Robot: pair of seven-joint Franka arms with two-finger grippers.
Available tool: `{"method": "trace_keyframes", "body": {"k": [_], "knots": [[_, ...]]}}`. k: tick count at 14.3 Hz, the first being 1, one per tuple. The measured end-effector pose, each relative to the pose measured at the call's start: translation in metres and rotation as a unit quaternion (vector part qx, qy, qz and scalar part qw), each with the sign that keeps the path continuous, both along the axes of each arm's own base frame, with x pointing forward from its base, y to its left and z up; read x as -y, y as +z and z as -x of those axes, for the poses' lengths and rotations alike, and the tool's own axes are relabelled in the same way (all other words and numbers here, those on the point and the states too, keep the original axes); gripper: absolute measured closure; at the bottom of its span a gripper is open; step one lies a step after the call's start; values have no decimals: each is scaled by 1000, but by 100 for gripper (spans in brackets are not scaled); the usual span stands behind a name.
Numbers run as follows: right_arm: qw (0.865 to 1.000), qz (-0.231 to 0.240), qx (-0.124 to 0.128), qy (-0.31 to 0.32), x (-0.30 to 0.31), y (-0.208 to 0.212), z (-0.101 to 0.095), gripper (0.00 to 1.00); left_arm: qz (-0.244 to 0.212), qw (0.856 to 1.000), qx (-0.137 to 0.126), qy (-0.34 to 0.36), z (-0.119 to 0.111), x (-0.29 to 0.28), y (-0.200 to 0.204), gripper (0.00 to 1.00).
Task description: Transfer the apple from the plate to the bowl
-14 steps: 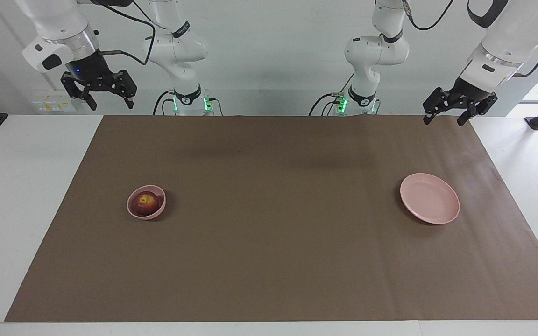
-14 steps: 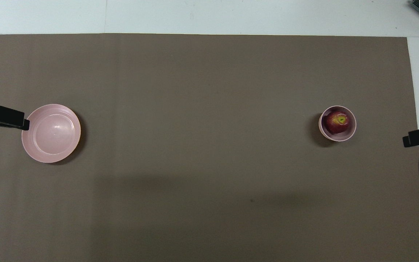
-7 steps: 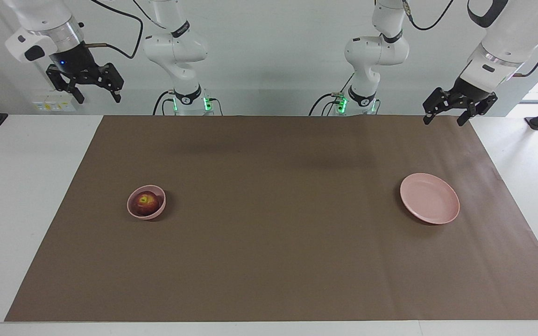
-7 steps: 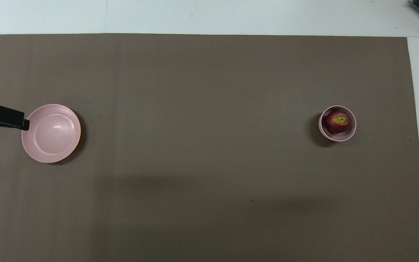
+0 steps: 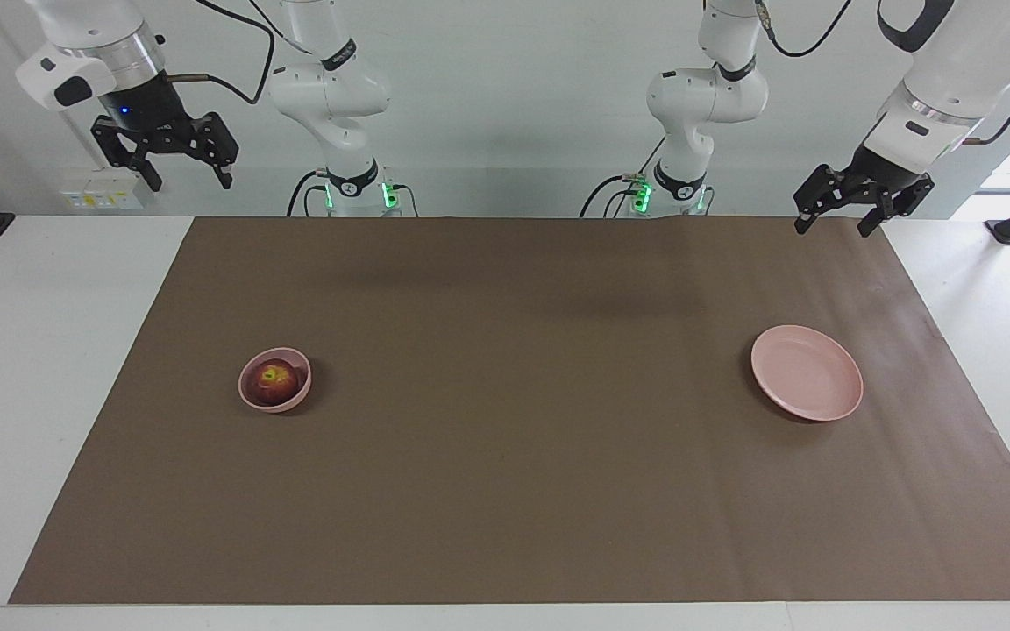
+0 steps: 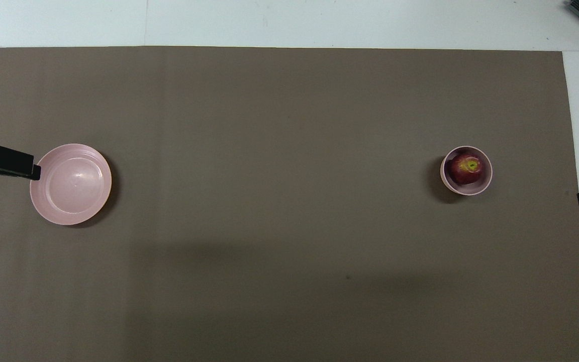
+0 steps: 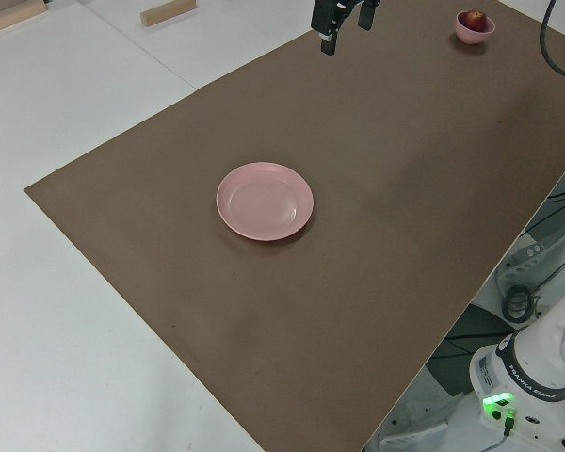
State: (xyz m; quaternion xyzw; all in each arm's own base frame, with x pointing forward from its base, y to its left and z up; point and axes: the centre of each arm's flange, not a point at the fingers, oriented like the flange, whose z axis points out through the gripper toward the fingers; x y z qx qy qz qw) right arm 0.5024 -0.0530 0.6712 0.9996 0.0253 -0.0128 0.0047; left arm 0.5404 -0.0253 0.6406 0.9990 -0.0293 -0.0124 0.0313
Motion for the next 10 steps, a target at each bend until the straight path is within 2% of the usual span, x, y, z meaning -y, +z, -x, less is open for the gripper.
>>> {"method": "trace_keyframes", "body": {"k": [5,10], "knots": [[1000,2,11,2,-2,2,-3,0,0,1000,0,0,0,0,0,0],[1000,2,12,2,-2,2,-3,0,0,1000,0,0,0,0,0,0]]}}
